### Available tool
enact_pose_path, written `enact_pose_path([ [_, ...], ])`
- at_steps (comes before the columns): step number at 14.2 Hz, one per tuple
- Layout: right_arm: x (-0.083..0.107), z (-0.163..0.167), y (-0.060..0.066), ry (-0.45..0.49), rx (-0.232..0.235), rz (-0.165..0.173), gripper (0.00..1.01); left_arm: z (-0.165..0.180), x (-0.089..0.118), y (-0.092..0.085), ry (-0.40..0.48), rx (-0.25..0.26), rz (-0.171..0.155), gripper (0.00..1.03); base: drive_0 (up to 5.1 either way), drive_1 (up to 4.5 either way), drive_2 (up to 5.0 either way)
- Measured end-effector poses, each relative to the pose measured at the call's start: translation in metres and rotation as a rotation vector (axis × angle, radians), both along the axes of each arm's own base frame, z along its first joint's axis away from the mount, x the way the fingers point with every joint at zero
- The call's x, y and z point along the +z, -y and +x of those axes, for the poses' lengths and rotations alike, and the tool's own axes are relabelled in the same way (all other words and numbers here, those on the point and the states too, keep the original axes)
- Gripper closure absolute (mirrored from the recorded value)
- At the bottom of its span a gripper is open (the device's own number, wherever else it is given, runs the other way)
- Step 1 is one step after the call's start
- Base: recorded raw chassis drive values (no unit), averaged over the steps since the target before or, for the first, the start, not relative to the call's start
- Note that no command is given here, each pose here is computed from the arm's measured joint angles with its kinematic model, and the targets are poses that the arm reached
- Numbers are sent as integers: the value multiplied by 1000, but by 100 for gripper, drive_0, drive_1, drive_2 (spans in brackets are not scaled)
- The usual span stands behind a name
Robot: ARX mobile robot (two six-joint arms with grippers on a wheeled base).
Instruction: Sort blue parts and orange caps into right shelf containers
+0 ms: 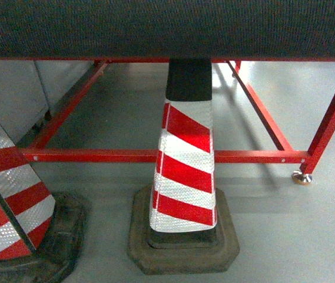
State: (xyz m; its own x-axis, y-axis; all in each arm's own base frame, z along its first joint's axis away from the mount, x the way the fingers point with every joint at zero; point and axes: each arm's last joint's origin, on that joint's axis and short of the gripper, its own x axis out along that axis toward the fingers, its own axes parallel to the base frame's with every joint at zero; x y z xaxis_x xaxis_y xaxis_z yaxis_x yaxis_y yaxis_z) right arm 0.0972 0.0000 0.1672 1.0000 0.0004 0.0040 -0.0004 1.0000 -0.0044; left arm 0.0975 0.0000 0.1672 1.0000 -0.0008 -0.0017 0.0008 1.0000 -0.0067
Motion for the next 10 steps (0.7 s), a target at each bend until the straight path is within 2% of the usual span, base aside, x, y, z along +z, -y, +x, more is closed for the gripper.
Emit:
enact_pose_path([
  [10,0,0,0,0,0,4,3,0,0,0,1,1,7,5,0,0,0],
])
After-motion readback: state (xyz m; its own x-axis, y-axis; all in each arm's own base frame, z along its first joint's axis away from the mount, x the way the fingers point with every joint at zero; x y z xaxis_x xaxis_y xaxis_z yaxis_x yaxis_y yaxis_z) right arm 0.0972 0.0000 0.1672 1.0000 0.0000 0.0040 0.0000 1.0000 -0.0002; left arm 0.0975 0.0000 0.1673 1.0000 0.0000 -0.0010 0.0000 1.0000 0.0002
